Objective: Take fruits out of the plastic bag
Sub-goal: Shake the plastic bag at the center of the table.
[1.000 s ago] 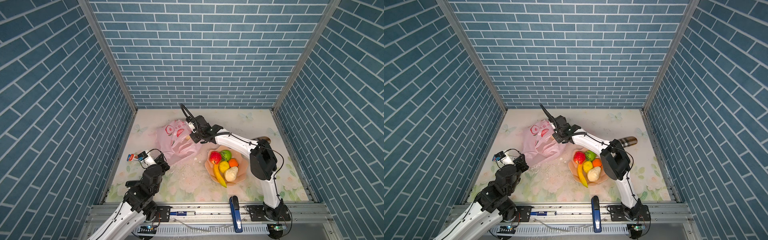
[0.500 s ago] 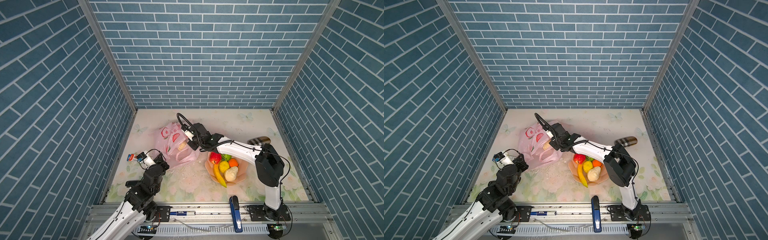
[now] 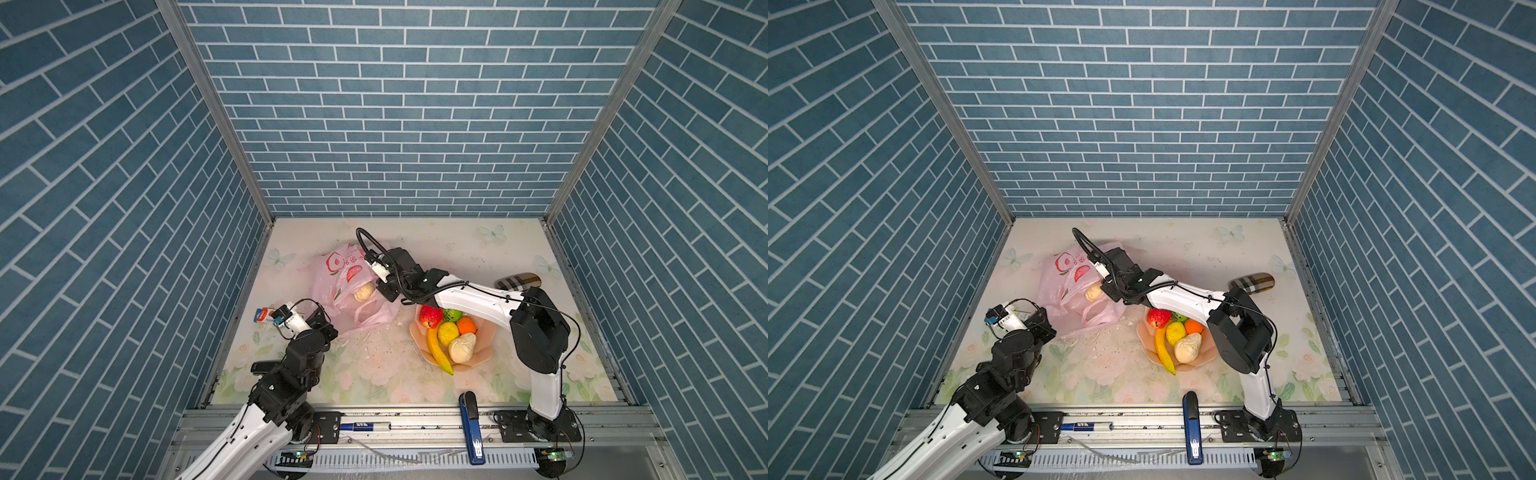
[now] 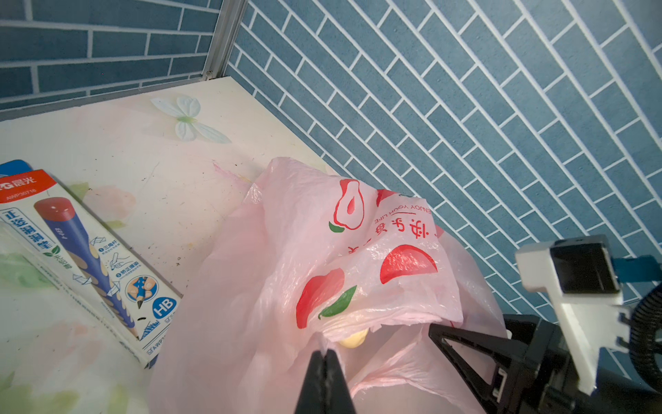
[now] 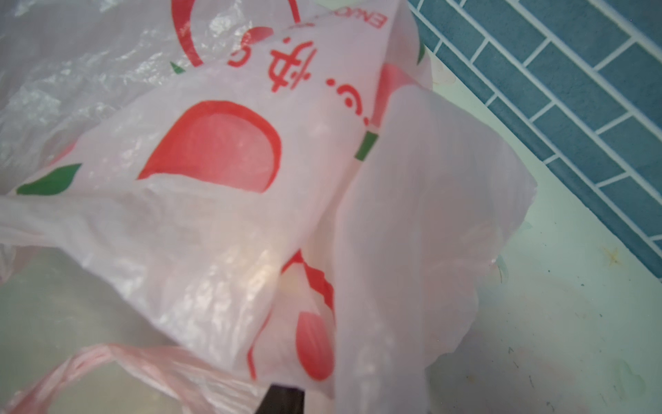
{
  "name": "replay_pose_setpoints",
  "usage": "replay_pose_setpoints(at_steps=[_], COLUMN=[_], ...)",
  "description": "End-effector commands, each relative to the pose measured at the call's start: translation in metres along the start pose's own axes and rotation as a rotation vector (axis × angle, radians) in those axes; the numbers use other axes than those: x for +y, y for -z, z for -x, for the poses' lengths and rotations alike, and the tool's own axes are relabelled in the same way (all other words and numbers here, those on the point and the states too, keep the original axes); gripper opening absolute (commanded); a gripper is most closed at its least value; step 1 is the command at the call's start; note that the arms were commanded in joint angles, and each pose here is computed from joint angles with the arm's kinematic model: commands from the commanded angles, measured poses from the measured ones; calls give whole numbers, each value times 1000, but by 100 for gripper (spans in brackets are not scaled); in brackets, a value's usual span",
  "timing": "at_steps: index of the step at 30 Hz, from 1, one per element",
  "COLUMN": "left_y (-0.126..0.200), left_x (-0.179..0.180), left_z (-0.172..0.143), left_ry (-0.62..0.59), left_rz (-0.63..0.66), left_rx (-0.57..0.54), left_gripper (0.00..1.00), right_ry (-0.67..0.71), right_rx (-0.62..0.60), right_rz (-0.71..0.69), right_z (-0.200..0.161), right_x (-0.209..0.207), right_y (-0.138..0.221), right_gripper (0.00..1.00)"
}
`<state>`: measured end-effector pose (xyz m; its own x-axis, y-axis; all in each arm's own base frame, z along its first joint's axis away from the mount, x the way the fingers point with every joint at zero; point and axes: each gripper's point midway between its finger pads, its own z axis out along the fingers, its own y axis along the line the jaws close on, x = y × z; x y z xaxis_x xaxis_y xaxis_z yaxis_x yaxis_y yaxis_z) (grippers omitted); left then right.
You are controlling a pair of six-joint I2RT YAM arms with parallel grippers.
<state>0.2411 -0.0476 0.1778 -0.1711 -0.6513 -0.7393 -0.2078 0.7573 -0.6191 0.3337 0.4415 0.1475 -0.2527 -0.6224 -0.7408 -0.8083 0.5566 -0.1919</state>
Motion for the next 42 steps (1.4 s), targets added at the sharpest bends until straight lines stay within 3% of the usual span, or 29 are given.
replay_pose_setpoints(at_steps=[1,11,25,30,35,42], left_y=[1,3,4,5,7,7], left_x=[4,2,-6,-10,-17,-26], left_z=[-2,-1,-2,1,9,15], left_ry=[-12,-3,24,45,61,83], left_rz=[12,-5,-42,-58,-75,-96], left_rx=[3,5,20,19,6,-7], left_gripper=[0,0,0,0,0,0], right_ry=[15,3,-54,-51,-134,-208], right_rx=[16,48,64,47,44,117], right_rz=[15,-4,-50,28,160,256], right_z=[-6,-10,4,23,30,20], right_x=[1,-4,-10,18,51,87], right_y=[5,17,80,91,77,30], right_gripper=[43,66,71,60,44,39])
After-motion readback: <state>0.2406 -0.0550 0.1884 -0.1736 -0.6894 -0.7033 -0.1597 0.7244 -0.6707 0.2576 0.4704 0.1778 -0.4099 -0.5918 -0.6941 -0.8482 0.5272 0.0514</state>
